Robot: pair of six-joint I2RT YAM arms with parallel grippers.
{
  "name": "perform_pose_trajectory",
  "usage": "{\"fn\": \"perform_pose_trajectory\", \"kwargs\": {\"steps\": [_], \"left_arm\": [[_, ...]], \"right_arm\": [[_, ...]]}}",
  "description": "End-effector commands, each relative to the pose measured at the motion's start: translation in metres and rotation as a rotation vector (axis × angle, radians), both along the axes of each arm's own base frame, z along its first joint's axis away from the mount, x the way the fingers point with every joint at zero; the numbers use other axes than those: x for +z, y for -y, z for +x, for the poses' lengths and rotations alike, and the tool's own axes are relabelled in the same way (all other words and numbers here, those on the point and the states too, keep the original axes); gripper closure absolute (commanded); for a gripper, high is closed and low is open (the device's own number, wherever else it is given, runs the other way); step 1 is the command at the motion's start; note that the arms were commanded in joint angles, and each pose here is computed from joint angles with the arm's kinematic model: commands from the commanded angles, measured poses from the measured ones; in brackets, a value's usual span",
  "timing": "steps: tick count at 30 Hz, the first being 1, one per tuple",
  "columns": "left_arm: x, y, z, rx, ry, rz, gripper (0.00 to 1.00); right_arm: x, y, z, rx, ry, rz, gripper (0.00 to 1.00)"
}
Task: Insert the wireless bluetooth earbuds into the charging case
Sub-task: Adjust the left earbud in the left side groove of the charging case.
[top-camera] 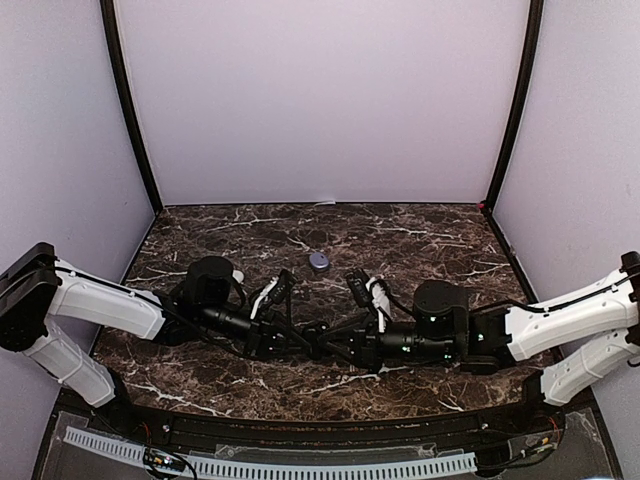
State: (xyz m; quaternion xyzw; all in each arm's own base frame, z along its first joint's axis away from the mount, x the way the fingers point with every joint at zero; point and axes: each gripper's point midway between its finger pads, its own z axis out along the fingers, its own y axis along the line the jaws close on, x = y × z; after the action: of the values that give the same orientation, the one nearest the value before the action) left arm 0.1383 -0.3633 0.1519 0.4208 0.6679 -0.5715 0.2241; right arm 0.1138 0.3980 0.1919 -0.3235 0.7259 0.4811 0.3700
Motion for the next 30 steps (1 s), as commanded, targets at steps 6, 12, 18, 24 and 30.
{"fn": "perform_pose_trajectory", "kwargs": {"steps": [6,12,18,24,30], "left_arm": [[0.006,-0.003,-0.004,-0.016,0.056,-0.037,0.9],[0.005,-0.003,-0.004,-0.019,0.061,-0.037,0.9],[0.009,-0.004,-0.005,-0.024,0.073,-0.049,0.91],[0.01,-0.003,-0.005,-0.031,0.072,-0.052,0.91],[0.011,-0.004,-0.007,-0.034,0.079,-0.057,0.91]], "right_arm": [[0.017,-0.008,0.007,-0.045,-0.008,0.051,0.82],[0.015,-0.001,0.009,-0.071,-0.011,0.045,0.85],[0.003,0.001,0.012,-0.09,-0.023,0.01,0.92],[-0.003,-0.004,0.012,-0.079,-0.027,-0.008,0.93],[-0.006,-0.005,0.012,-0.079,-0.028,-0.021,0.97]]}}
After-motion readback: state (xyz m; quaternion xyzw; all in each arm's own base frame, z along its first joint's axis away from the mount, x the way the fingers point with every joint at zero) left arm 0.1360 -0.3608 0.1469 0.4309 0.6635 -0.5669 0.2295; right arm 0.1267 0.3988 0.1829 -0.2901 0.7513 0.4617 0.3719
